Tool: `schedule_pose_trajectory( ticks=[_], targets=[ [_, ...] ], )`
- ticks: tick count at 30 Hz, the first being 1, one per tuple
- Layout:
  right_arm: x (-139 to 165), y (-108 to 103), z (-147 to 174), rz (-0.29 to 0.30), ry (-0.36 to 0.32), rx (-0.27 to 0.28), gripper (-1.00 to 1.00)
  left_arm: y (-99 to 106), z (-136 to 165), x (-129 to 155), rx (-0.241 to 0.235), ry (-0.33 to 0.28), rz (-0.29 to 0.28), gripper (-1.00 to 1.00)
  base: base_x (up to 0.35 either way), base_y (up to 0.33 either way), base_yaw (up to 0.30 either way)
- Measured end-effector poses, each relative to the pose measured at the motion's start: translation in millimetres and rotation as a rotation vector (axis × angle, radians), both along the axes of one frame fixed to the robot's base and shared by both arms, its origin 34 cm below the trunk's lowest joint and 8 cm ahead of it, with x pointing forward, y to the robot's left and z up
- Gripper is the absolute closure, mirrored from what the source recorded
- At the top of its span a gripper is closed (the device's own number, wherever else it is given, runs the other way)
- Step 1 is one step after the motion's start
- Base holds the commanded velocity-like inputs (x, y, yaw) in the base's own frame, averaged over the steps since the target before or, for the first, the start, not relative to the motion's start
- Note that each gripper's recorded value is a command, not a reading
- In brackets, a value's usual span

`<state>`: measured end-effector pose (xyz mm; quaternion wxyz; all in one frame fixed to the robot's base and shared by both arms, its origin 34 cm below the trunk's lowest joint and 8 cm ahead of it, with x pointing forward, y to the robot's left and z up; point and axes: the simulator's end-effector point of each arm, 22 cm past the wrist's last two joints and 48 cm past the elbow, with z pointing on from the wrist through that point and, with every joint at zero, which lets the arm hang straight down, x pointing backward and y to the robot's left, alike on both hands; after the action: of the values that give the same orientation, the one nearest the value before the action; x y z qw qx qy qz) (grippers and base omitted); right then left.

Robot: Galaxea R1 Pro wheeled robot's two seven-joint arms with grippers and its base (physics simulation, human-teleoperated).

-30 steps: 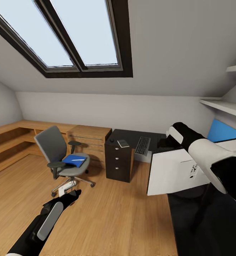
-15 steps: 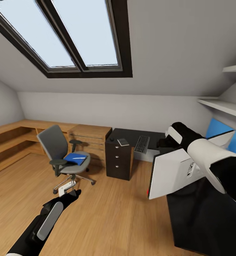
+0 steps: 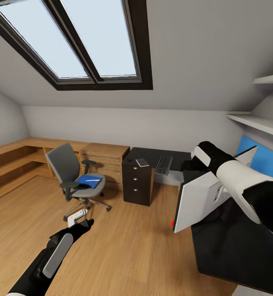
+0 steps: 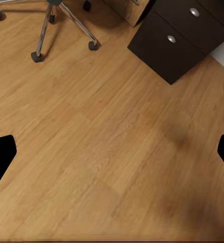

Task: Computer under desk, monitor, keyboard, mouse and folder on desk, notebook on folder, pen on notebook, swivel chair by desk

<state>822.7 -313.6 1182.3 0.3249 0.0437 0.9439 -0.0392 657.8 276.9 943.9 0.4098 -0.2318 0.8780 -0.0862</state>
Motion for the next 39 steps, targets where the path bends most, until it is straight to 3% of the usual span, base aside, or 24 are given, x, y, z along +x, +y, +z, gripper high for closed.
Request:
schedule_pose_trajectory(
  ticks=[31, 35, 39],
  targets=[
    [3, 6, 4, 0.008, -0.017, 0.006, -1.0, -1, 6, 2, -0.004, -0.015, -0.002, -1.0, -0.099, 0.0, 0.0],
    [12, 9, 14, 0.01, -0.072, 0.015, -1.0, -1, 6, 2, -0.004, -0.014, -0.001, -1.0, -0.006, 0.0, 0.0],
    [33, 19, 49, 0.024, -0.217, 0.023, -1.0, -1, 6, 2, -0.004, -0.014, -0.001, -1.0, -0.001, 0.0, 0.0]
  ],
)
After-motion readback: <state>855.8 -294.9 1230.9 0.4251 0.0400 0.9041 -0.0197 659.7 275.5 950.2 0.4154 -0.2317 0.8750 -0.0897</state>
